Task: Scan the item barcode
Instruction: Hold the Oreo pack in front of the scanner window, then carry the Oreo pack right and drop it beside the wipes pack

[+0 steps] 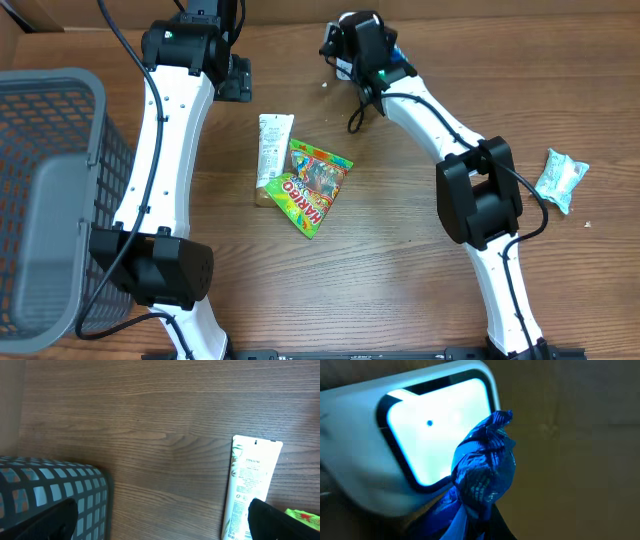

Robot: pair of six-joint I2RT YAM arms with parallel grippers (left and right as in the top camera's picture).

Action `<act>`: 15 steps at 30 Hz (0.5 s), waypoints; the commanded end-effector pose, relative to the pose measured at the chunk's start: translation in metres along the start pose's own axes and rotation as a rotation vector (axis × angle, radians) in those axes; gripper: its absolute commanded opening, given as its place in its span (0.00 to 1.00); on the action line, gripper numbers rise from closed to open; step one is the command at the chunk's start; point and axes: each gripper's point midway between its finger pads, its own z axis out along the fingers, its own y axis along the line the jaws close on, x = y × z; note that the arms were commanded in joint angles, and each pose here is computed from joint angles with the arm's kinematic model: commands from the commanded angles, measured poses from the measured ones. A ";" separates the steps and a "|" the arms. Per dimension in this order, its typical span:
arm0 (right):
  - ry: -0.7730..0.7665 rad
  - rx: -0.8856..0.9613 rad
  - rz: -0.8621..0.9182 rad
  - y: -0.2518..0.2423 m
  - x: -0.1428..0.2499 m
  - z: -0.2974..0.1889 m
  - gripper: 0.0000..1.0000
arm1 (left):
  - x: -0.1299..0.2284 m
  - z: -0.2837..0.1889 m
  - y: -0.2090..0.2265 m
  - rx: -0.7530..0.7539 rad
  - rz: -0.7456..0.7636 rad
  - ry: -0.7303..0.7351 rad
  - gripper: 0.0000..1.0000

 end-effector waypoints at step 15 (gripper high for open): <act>0.136 -0.750 0.276 0.059 0.034 -0.257 0.04 | 0.000 0.005 -0.003 -0.012 0.025 0.006 1.00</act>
